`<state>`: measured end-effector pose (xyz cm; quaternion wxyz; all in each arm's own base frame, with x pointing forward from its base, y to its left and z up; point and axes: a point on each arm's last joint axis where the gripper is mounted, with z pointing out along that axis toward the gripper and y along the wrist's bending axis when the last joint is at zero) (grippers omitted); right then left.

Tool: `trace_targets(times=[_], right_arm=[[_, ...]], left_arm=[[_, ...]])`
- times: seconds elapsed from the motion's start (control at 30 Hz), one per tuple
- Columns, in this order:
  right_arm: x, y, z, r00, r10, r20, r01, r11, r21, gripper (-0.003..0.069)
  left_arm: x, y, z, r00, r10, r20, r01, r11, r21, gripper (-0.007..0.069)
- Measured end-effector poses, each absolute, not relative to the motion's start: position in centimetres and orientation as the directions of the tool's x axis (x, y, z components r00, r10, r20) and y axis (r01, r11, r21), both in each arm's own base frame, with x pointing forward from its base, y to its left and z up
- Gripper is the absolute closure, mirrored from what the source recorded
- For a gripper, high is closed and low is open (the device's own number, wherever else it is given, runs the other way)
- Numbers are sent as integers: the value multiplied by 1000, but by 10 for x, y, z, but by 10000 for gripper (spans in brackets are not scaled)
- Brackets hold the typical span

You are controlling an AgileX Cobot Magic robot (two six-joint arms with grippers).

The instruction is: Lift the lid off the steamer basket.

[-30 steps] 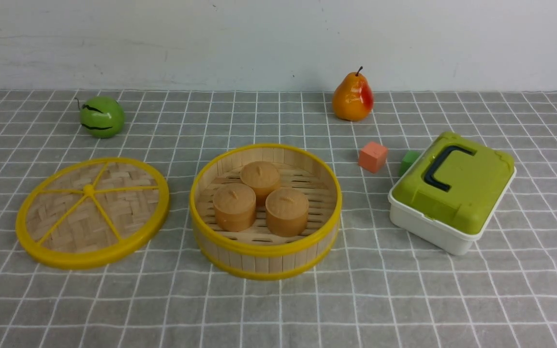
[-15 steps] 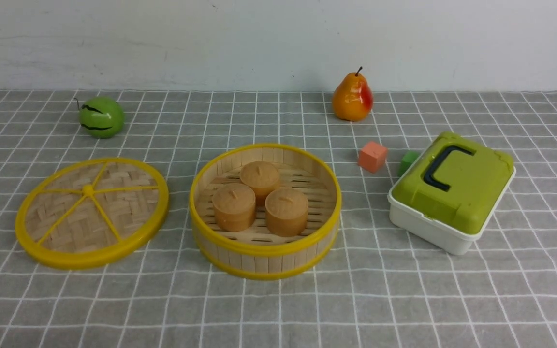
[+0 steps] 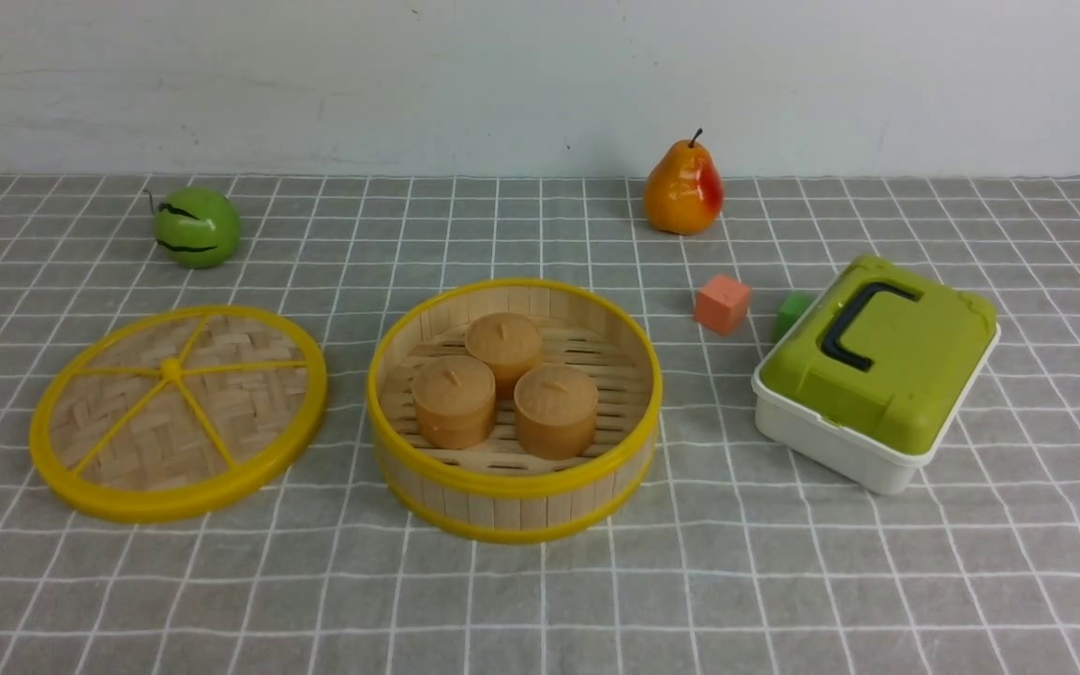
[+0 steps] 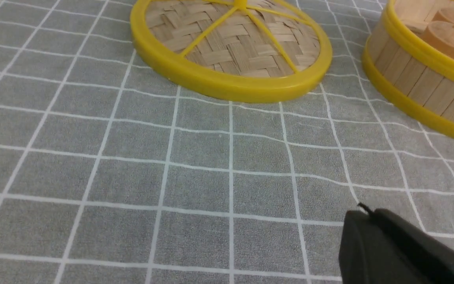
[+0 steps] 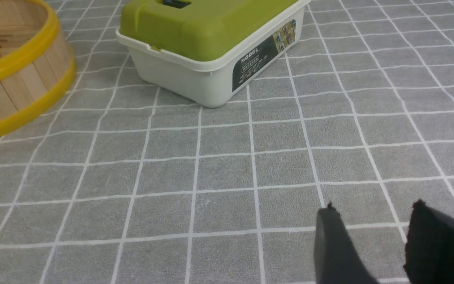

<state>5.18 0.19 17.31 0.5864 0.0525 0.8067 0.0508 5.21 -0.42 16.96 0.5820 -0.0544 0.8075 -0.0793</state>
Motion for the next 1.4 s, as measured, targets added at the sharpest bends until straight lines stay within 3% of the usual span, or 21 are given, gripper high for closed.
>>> trace_targets(times=[0.23,1.4], right_arm=[[52,2,173,-307,144,-941,25,989,144,417],[52,2,173,-307,144,-941,25,989,144,417]], left_arm=[[52,-4,169,-318,-129,-939,21,990,-143,638],[52,-4,169,-319,-125,-940,22,990,-139,634]])
